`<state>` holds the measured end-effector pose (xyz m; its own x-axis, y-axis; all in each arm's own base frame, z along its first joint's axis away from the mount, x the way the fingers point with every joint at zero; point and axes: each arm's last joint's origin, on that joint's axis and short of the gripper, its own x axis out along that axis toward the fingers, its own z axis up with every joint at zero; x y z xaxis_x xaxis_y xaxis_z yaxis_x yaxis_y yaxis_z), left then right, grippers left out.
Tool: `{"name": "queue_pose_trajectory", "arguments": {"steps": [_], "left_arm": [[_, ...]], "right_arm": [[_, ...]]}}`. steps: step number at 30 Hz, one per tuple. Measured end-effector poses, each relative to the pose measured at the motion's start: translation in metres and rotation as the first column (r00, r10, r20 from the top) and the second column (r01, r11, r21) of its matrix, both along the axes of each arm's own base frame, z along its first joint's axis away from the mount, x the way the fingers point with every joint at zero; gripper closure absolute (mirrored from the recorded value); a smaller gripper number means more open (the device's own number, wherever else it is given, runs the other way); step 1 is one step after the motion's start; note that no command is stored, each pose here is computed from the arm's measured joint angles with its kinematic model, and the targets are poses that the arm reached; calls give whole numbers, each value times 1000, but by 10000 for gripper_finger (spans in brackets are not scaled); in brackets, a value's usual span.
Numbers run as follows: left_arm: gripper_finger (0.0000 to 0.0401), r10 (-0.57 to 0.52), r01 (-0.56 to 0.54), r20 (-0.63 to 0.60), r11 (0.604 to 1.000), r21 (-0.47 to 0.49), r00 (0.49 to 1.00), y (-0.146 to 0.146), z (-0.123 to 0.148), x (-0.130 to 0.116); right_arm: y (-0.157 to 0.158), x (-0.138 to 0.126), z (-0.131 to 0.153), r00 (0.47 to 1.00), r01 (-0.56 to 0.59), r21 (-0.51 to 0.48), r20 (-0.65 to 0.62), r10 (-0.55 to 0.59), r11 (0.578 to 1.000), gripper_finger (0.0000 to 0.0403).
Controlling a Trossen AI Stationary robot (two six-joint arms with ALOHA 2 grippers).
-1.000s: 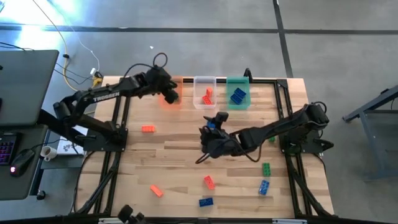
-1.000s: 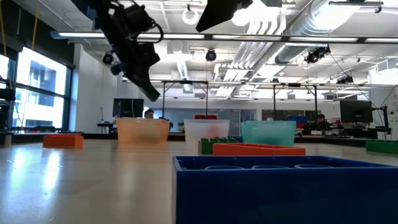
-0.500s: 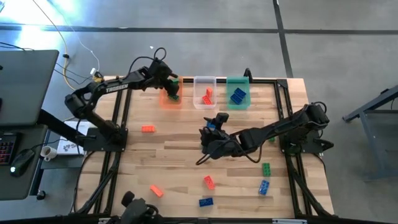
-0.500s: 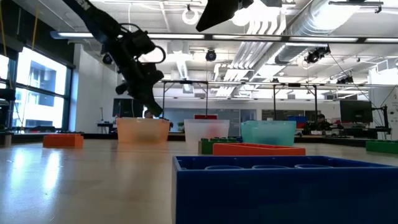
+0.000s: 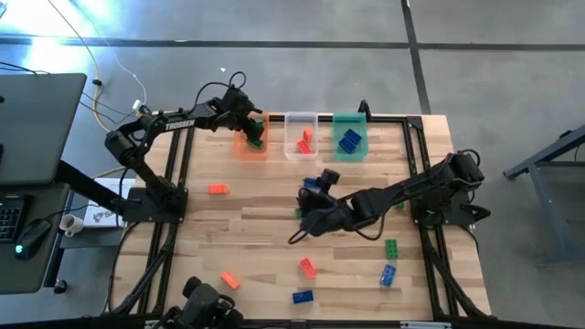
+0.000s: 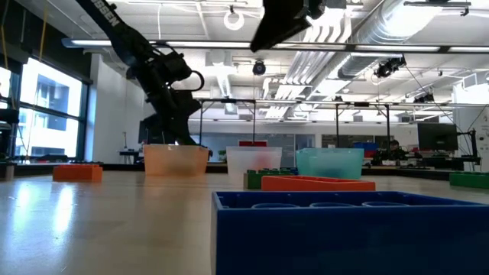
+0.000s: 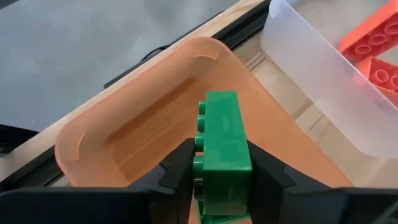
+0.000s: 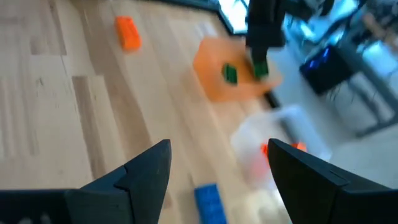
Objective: Sort & place blocks by color
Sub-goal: Put the green game piece into the orange bin, then put the blue game piece into the green bin
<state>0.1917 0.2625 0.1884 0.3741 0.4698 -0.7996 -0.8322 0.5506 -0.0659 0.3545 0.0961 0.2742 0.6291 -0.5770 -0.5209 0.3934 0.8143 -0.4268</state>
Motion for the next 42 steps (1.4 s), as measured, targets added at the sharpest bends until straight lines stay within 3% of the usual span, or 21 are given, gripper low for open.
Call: {"name": "queue_pose_trajectory", "arguments": {"steps": [11, 18, 24, 28, 36, 42], "left_arm": [[253, 2, -2, -3, 1000, 1, 1000, 0, 0, 0], [215, 1, -1, -11, 1000, -7, 1000, 1, 5, 1], [209, -33, 33, -10, 999, 30, 999, 3, 37, 4], [208, -77, 77, 2, 994, 80, 997, -8, 58, 4], [208, -170, 166, 18, 978, 127, 985, -41, 87, 8], [208, -266, 263, 12, 959, 107, 964, -78, 84, 13]], "right_arm": [[-2, -18, -14, 987, 146, 241, -107, -124, 959, 146], [-9, -18, -15, 980, 181, 239, -125, -155, 954, 146], [-36, -12, -16, 968, 231, 254, -156, -196, 939, 146], [-59, -9, -17, 962, 232, 283, -211, -176, 931, 146], [-103, -4, -20, 953, 149, 412, -301, -20, 899, 146], [-124, -3, -19, 948, 86, 438, -311, 61, 895, 146]]}}
